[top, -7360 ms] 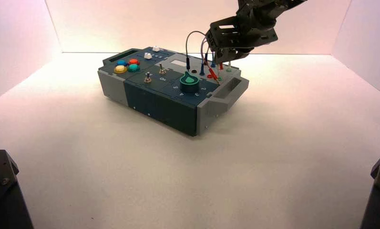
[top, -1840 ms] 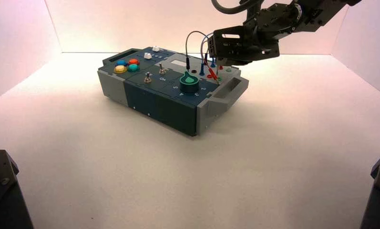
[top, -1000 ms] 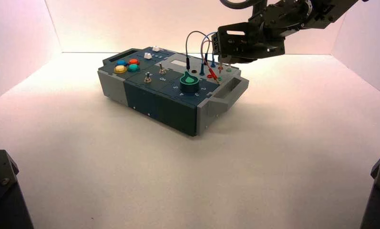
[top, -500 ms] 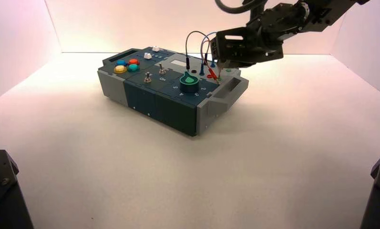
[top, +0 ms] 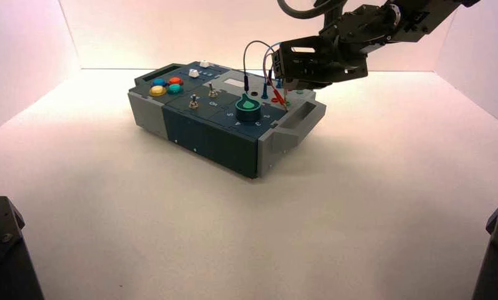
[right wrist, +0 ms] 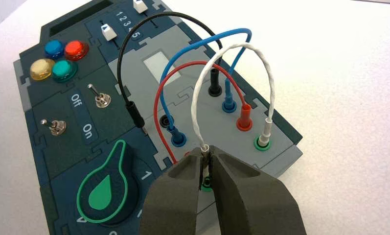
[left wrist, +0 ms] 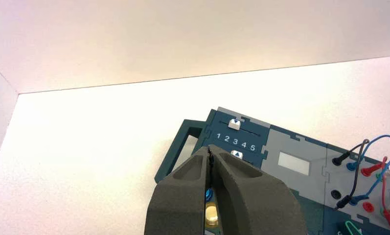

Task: Insert the white wire.

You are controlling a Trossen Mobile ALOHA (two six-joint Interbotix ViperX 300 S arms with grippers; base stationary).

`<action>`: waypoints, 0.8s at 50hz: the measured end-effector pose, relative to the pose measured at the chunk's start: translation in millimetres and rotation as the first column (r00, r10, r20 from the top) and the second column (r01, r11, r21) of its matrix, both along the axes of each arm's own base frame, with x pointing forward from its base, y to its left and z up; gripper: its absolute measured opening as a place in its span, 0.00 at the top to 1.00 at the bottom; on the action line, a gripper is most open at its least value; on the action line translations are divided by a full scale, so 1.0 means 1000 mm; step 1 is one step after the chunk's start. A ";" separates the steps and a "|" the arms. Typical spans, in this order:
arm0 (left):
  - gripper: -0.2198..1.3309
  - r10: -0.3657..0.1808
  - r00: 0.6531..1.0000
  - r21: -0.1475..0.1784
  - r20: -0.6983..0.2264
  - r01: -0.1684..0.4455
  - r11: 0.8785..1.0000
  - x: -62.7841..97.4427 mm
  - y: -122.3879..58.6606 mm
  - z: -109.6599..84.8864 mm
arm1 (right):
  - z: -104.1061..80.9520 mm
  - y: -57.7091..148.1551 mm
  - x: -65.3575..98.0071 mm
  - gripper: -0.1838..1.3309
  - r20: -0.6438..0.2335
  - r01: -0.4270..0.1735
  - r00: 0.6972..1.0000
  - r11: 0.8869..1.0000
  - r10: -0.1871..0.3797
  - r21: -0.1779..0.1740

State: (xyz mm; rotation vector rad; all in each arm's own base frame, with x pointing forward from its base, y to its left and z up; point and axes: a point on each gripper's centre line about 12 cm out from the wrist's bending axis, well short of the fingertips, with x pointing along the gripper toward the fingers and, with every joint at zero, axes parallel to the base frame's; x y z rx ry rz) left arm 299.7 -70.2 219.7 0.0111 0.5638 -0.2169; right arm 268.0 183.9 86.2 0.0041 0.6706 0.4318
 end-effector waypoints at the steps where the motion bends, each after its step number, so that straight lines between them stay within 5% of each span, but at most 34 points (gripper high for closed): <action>1: 0.96 0.002 1.000 -0.001 -0.002 -0.002 1.000 0.000 0.001 -0.001 | 0.000 0.000 0.000 0.89 0.001 -0.001 1.000 1.000 0.001 -0.001; 40: 0.97 0.001 1.000 0.001 0.000 -0.001 1.000 0.000 0.000 0.000 | 0.000 -0.003 0.003 0.89 0.005 0.003 1.000 1.000 -0.003 -0.009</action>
